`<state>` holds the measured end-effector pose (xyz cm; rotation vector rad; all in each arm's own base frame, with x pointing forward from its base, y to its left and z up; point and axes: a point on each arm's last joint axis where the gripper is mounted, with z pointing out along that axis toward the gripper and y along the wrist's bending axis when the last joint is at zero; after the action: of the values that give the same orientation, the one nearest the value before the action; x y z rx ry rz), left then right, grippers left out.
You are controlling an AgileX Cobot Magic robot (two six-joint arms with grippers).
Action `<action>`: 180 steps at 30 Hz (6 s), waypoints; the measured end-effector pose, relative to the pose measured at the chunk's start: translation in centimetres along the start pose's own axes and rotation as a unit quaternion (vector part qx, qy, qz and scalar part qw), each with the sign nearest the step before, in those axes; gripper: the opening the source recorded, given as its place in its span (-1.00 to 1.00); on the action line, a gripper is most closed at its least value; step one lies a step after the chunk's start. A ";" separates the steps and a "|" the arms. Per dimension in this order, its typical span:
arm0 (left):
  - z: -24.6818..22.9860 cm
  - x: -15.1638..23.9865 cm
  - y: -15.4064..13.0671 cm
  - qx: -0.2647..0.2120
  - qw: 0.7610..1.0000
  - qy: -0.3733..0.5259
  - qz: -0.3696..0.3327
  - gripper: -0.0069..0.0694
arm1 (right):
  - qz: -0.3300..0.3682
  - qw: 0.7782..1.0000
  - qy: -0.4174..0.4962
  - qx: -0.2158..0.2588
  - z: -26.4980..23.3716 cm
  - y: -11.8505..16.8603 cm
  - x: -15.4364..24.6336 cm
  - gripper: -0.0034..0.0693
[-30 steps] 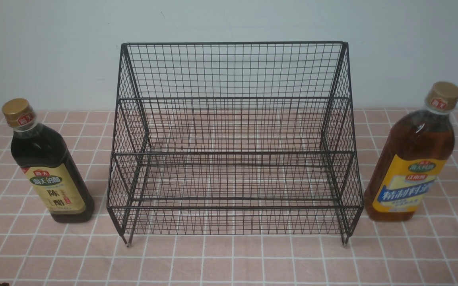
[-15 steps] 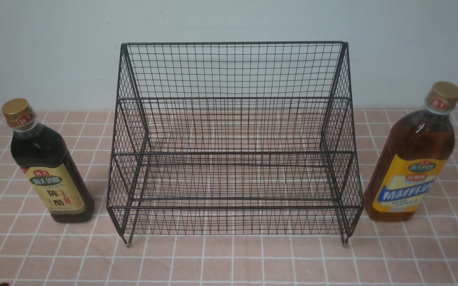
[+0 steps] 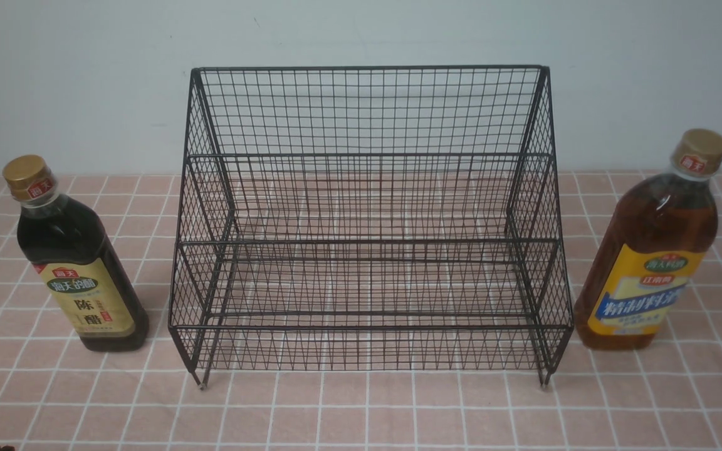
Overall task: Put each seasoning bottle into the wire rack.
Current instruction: Use the right arm to grab the condiment bottle closest to it, then use the right arm to put the condiment bottle back on the shelf, then use the left arm to grab the condiment bottle closest to it
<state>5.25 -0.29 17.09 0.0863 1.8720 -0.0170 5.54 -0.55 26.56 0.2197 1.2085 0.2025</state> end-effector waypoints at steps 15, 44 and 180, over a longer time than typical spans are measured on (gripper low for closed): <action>0.0 0.0 0.0 0.000 1.000 0.000 0.000 -0.84 | -0.065 0.987 0.148 0.006 11.3 1.4 -0.6 -0.26; 0.0 0.0 0.0 0.000 1.000 0.001 0.000 -0.84 | -0.089 0.959 0.263 -0.057 20.3 3.6 7.0 0.46; 0.0 0.0 0.0 0.000 1.000 0.000 0.000 -0.84 | -0.062 0.917 0.361 -0.159 11.0 10.1 -13.2 -0.94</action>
<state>5.24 -0.29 17.10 0.0863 1.8721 -0.0170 10.95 4.96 44.97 -0.2450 1.8928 0.3841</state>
